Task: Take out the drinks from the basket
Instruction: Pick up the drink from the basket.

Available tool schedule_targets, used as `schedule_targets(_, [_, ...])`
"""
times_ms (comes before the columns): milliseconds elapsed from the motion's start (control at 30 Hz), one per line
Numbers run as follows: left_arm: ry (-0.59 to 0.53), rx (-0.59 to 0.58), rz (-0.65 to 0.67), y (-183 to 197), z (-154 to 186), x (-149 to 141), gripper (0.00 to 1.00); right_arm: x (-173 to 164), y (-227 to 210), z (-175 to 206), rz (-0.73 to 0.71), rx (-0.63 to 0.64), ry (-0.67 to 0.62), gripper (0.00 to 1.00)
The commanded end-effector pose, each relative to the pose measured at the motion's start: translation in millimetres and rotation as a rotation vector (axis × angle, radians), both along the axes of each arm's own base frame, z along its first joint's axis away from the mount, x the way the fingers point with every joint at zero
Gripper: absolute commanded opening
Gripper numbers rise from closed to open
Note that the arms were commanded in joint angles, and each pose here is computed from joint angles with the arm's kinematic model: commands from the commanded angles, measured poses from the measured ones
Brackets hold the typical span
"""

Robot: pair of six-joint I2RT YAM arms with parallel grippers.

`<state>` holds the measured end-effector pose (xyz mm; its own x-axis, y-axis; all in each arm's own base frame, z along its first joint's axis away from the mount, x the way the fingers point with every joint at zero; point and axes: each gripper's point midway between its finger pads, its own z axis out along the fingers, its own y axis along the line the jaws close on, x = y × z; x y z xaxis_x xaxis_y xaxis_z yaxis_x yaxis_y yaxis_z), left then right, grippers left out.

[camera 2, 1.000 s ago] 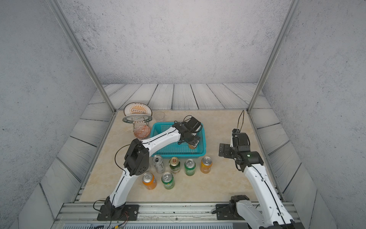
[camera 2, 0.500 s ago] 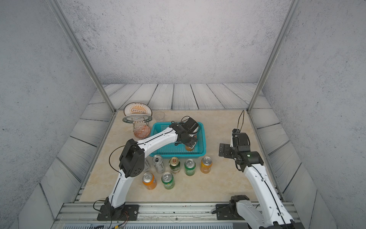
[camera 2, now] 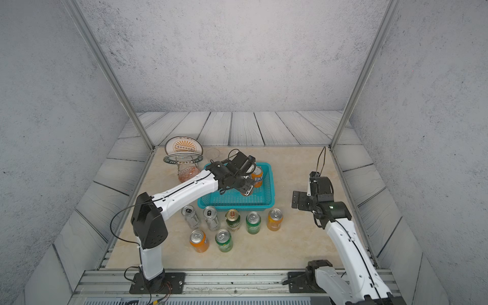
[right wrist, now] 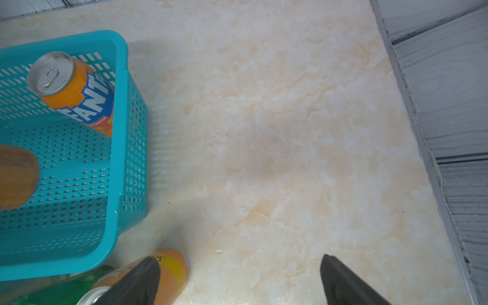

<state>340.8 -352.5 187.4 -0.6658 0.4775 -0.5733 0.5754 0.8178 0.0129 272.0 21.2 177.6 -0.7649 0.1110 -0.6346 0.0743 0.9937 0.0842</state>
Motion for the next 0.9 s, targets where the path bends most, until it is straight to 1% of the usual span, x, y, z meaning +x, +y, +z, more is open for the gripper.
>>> schedule_targets(0, [-0.101,-0.097,0.023,1.7,45.4,0.8,0.62,-1.1,-1.0,0.3,0.004,-0.006,0.001,0.99])
schedule_targets(300, [-0.108,-0.139,-0.021,7.9,77.0,-36.8,0.63,-1.0,0.2,-0.5,0.009,-0.001,0.005,0.99])
schedule_targets(433, [-0.128,-0.189,-0.045,6.0,96.2,-55.3,0.63,-1.3,0.1,0.8,0.009,-0.001,0.000,0.99])
schedule_targets(533, [-0.149,-0.197,-0.066,5.1,108.4,-68.2,0.63,-1.5,0.2,0.3,0.009,-0.001,0.001,0.99])
schedule_targets(667, [-0.154,-0.185,-0.108,2.1,115.9,-89.1,0.63,-1.5,0.3,1.0,0.009,0.000,-0.001,0.99])
schedule_targets(867, [-0.148,-0.151,-0.163,-0.4,111.2,-120.6,0.63,-1.7,0.1,1.0,0.009,-0.001,0.000,0.99])
